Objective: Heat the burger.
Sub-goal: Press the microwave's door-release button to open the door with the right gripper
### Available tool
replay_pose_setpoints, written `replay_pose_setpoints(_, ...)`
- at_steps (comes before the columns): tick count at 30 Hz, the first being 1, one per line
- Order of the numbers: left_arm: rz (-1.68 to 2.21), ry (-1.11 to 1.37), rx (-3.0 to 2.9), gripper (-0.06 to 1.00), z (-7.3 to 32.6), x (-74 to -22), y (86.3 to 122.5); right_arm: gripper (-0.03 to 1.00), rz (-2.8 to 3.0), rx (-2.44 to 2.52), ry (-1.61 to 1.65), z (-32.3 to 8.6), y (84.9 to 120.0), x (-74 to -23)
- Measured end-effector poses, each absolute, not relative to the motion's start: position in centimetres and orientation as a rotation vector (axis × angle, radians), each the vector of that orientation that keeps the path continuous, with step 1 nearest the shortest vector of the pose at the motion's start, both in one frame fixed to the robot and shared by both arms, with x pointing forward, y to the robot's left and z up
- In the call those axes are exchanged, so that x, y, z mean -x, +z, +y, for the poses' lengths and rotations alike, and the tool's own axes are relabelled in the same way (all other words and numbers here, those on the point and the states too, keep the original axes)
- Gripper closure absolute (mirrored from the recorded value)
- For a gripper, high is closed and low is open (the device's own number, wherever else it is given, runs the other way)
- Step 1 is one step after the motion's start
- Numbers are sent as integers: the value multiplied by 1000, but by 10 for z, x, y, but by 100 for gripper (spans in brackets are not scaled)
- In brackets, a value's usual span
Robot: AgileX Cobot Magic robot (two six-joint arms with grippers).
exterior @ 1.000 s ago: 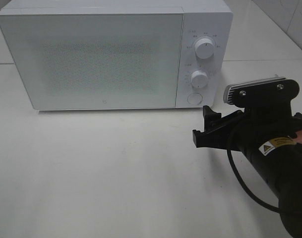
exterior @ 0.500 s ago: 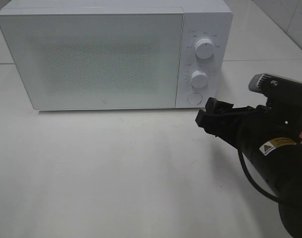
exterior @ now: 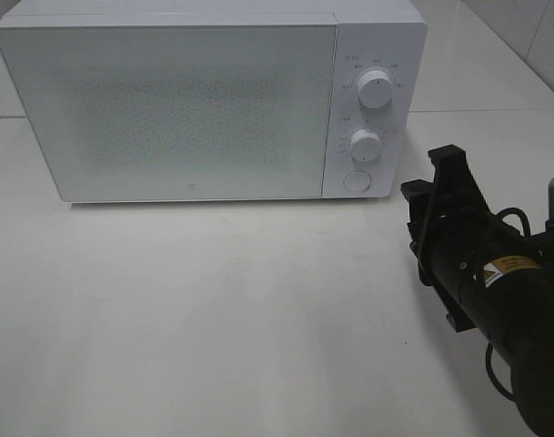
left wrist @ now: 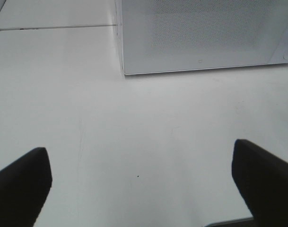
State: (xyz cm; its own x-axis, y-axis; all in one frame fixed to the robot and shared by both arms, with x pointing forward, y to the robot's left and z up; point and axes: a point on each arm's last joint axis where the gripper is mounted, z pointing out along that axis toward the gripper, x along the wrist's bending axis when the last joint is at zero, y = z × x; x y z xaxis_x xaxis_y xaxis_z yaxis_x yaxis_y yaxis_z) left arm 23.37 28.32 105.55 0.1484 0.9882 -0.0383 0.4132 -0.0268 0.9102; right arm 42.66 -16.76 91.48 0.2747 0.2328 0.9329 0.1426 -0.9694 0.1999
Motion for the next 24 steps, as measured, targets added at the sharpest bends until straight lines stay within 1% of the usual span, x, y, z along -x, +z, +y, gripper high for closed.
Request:
replay_pose_setpoints(1, 1393, 855, -1578, -3, 283, -234, 1056, 57, 328, -2466, 1821, -168, 915, -427)
replay_pose_setpoints(2, 1393, 855, -1578, -3, 283, -234, 1056, 57, 328, -2466, 1821, -168, 915, -427)
replay_pose_setpoints(3, 1393, 855, -1578, -3, 283, -234, 1056, 67, 268, -2499, 1837, -168, 914, -427)
replay_pose_setpoints(4, 1393, 855, -1578, -3, 283, -234, 1056, 72, 246, -2512, 1842, -168, 914, -426)
replay_pose_setpoints(5, 1393, 855, -1578, -3, 283, -234, 1056, 72, 246, -2512, 1842, -168, 914, -426)
replay_pose_setpoints(6, 1393, 855, -1578, -3, 283, -234, 1056, 82, 206, -2534, 1851, -167, 914, -426)
replay_pose_setpoints(7, 1393, 855, -1578, -3, 283, -234, 1056, 82, 206, -2534, 1851, -167, 914, -426)
replay_pose_setpoints(9, 1393, 855, -1578, -3, 283, -234, 1056, 93, 167, -2553, 1861, -167, 914, -426)
replay_pose_setpoints(10, 1393, 855, -1578, -3, 283, -234, 1056, 93, 167, -2553, 1861, -167, 914, -426)
replay_pose_setpoints(11, 1393, 855, -1578, -3, 283, -234, 1056, 96, 150, -2567, 1860, -167, 914, -426)
replay_pose_setpoints(18, 1393, 855, -1578, -3, 283, -234, 1056, 96, 153, -2622, 1801, -167, 909, -425)
replay_pose_setpoints(24, 1393, 855, -1578, -3, 283, -234, 1056, 96, 158, -2657, 1730, -164, 900, -444)
